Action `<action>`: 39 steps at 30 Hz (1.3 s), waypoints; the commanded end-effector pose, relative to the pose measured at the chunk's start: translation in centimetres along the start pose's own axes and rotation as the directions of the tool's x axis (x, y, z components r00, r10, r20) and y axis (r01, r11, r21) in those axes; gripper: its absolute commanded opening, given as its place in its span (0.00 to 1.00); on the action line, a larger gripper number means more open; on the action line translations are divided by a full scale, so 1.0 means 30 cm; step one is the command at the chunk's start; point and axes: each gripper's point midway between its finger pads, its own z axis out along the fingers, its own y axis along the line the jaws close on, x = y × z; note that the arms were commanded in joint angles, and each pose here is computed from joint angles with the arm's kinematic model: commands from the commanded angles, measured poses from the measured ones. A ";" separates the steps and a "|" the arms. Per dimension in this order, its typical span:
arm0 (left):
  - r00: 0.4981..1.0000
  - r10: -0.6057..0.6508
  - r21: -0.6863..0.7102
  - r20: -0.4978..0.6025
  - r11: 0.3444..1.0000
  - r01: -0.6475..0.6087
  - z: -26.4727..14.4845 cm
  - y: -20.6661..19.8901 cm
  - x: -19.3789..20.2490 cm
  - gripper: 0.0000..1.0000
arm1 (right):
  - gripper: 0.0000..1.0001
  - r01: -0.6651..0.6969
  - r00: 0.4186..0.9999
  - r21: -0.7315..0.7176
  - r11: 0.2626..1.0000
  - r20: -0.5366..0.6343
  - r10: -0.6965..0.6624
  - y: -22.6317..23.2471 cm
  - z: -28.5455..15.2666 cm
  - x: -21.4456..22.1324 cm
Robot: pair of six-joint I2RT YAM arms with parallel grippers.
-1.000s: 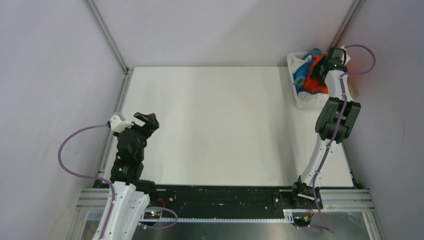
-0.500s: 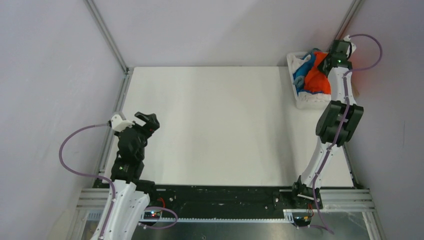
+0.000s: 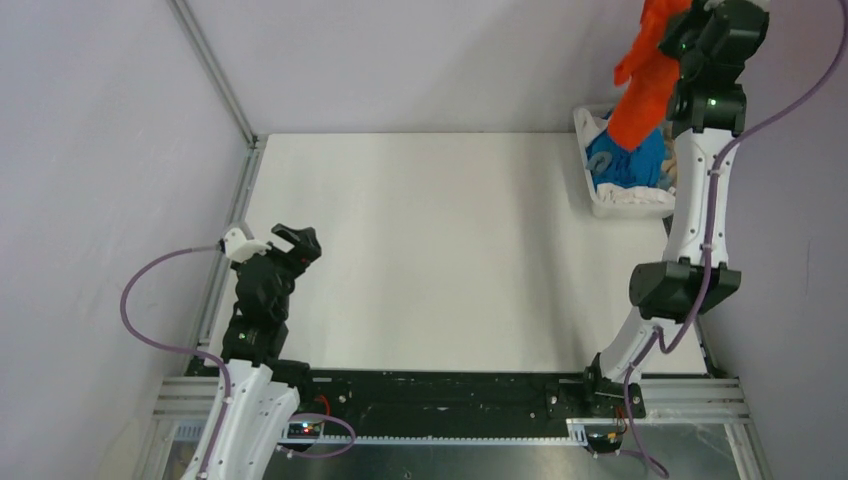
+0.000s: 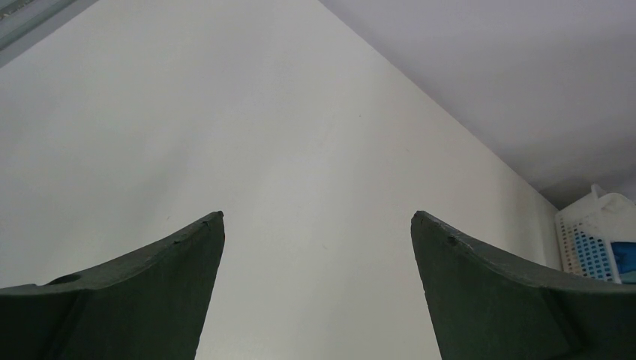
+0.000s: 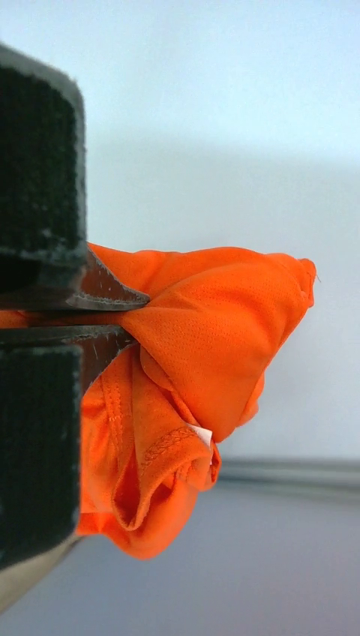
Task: Fold and stack the t-shirts
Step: Grab crumpled tshirt from bin with the right arm, then move the tshirt to the center of the board
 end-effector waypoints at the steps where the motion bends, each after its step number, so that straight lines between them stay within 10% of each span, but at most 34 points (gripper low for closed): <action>1: 1.000 -0.003 0.022 0.014 1.000 0.003 0.000 -0.023 -0.027 0.98 | 0.00 0.109 0.949 -0.263 0.959 0.314 -0.022 0.339 -0.343 -0.434; 10: 1.000 -0.027 0.156 0.010 0.987 0.025 -0.043 -0.134 -0.082 0.98 | 0.00 0.150 0.984 -0.474 0.867 0.156 -0.085 0.707 -0.731 -0.141; 18: 0.989 -0.150 0.202 0.010 0.969 0.144 -0.095 -0.116 -0.041 0.98 | 0.02 0.038 0.962 -0.510 0.859 -0.214 -0.169 0.738 -0.925 0.537; 20: 0.988 -0.153 0.242 -0.036 0.957 0.157 -0.108 -0.130 -0.002 0.98 | 0.23 0.056 0.912 -0.582 0.811 -0.301 -0.279 0.770 -0.973 0.731; 23: 0.981 -0.140 0.292 -0.136 0.940 0.175 -0.119 -0.155 0.072 0.98 | 0.84 0.067 0.794 -0.634 0.770 -0.433 -0.426 0.772 -1.030 0.984; 25: 0.973 -0.124 0.286 -0.196 0.942 0.177 -0.108 -0.156 0.117 0.98 | 0.97 0.111 0.741 -0.600 0.792 -0.482 -0.468 0.737 -1.028 1.077; 31: 0.929 -0.021 0.305 -0.370 0.942 0.143 -0.084 -0.215 0.223 0.98 | 0.99 0.041 0.811 -0.448 0.893 -0.507 -0.292 0.615 -1.024 0.983; 39: 0.788 0.316 0.424 -0.528 0.902 -0.078 -0.072 -0.384 0.467 0.98 | 0.97 -0.144 0.532 -0.204 0.968 -0.841 -0.099 0.217 -1.209 1.250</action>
